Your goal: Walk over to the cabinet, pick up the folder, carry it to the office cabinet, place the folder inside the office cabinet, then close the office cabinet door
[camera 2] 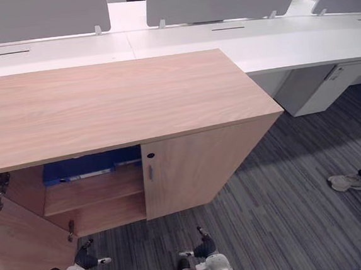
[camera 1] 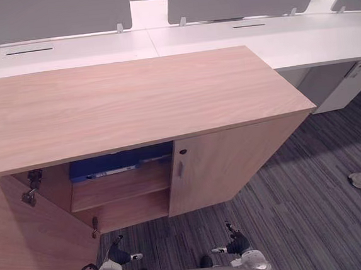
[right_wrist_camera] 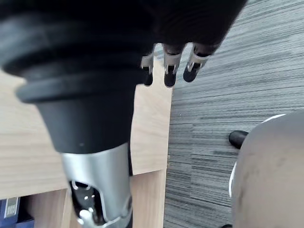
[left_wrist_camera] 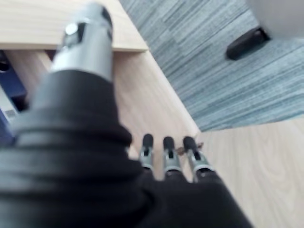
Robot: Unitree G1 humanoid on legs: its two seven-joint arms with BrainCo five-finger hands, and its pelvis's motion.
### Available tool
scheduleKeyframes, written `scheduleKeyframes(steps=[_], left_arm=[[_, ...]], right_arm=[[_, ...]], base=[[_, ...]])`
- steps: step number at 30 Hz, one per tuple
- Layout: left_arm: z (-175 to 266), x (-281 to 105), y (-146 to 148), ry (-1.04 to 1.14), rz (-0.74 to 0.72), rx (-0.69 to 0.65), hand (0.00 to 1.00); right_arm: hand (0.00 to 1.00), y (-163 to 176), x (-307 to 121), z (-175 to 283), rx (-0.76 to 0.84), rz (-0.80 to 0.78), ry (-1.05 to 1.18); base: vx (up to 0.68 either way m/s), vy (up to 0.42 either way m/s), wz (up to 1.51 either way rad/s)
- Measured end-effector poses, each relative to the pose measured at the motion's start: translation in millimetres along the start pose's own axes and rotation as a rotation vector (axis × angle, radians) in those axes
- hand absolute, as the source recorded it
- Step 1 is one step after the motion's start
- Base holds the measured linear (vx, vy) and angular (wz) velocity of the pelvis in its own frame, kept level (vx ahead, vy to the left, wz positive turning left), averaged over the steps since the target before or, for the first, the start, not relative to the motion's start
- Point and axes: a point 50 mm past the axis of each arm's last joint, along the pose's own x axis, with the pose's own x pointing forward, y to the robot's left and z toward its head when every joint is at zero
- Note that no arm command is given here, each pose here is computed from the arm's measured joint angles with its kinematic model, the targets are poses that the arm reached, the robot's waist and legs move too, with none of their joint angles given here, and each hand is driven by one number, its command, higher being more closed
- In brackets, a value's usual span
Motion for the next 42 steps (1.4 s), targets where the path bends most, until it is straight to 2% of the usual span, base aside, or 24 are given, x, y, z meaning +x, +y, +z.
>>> scheduleKeyframes(steps=[6, 9, 18, 22, 28, 35, 38, 42], left_arm=[[-2, 1, 7, 0.021, 0.040, -0.081, 0.00], [-1, 1, 13, 0.026, 0.089, -0.171, 0.00], [10, 2, -2, 0.026, 0.085, -0.306, 0.00], [-4, -3, -5, 0.081, 0.100, -0.378, 0.00], [-31, -8, 11, 0.190, 0.214, -0.512, 0.00], [-64, -21, 32, 0.296, 0.416, -0.833, 0.00], [-68, -27, 50, 0.260, 0.509, -0.949, 0.00], [-63, -38, 91, 0.094, 0.688, -1.094, 0.00]], right_arm=[[0.00, 0, 1, -3, 0.050, -0.020, 0.026], [0.00, -2, 0, -8, 0.052, -0.029, 0.053], [0.00, -23, 4, -3, 0.142, -0.143, 0.050], [0.00, -34, 1, -10, 0.179, -0.186, 0.072], [0.00, -27, 2, -12, 0.205, -0.180, 0.099], [0.00, -30, 5, -9, 0.220, -0.191, 0.101], [0.00, -30, 3, -14, 0.219, -0.192, 0.114], [0.00, -30, 1, -16, 0.217, -0.193, 0.120]], base=[[-0.01, 0.012, 0.44], [-0.03, -0.058, 0.39], [-0.04, -0.040, 0.61], [0.09, 0.006, 0.61], [0.07, -0.014, 0.37], [-0.06, -0.032, 0.22], [-0.11, -0.035, 0.23], [-0.06, -0.031, 0.29]])
